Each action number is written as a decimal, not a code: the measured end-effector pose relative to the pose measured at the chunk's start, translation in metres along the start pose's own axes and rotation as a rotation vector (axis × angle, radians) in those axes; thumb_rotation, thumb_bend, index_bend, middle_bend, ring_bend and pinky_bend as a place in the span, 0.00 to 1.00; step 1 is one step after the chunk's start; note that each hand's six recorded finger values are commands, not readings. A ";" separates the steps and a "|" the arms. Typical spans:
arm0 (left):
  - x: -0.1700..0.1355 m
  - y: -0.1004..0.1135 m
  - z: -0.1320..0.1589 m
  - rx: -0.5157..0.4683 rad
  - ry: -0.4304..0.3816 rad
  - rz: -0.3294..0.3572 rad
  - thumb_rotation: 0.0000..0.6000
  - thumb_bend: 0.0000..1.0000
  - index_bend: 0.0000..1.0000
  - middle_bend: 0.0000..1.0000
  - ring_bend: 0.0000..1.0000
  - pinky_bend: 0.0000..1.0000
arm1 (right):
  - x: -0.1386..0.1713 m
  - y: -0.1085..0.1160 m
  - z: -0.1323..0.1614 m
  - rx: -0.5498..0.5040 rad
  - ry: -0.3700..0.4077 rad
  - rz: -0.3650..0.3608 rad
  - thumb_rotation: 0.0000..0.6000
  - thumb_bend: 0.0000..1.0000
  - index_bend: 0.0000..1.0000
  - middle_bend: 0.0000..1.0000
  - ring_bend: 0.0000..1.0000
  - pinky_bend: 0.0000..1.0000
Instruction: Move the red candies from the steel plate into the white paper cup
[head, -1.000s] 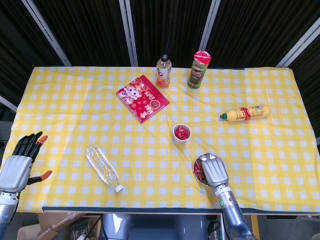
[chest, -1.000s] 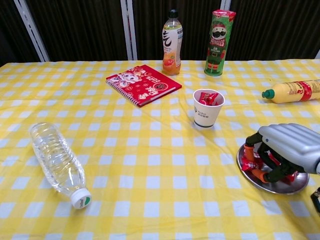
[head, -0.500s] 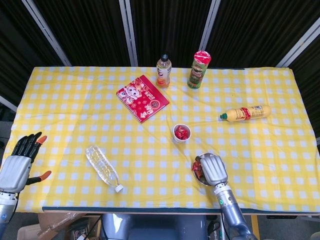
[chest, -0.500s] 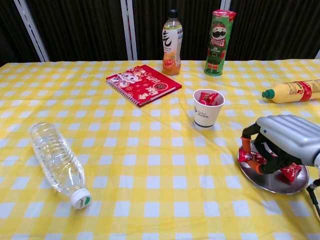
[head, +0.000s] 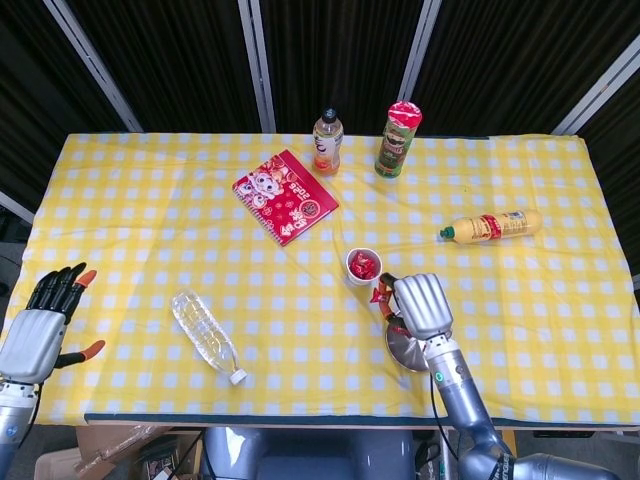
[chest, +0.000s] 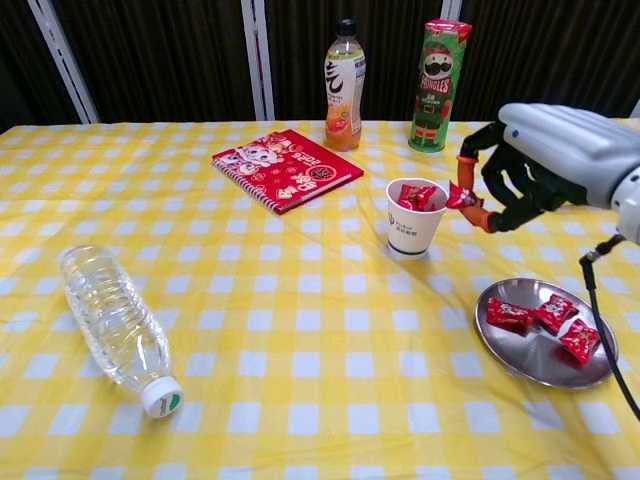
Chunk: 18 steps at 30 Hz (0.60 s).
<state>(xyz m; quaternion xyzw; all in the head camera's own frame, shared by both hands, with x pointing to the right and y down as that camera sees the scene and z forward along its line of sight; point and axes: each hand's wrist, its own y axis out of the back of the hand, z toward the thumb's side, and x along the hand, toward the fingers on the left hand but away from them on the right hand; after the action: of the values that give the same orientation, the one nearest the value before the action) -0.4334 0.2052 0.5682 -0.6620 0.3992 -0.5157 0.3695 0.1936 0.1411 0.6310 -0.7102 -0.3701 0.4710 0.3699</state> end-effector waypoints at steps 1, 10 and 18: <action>0.000 0.000 0.000 -0.001 0.002 0.000 1.00 0.08 0.00 0.00 0.00 0.00 | -0.006 0.002 0.002 0.000 0.002 -0.001 1.00 0.50 0.61 0.80 0.80 0.85; 0.001 0.001 -0.003 -0.009 0.010 -0.005 1.00 0.08 0.00 0.00 0.00 0.00 | -0.044 -0.006 0.002 0.027 -0.010 0.024 1.00 0.50 0.61 0.80 0.80 0.85; 0.002 0.000 -0.005 -0.022 0.022 -0.016 1.00 0.08 0.00 0.00 0.00 0.00 | -0.067 -0.020 0.000 0.048 -0.024 0.042 1.00 0.50 0.61 0.80 0.80 0.85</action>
<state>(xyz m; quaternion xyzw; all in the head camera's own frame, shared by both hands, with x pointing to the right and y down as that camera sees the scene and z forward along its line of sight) -0.4383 0.2030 0.5699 -0.6634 0.4034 -0.5215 0.3538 0.1712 0.0913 0.6747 -0.7030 -0.3484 0.4959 0.3722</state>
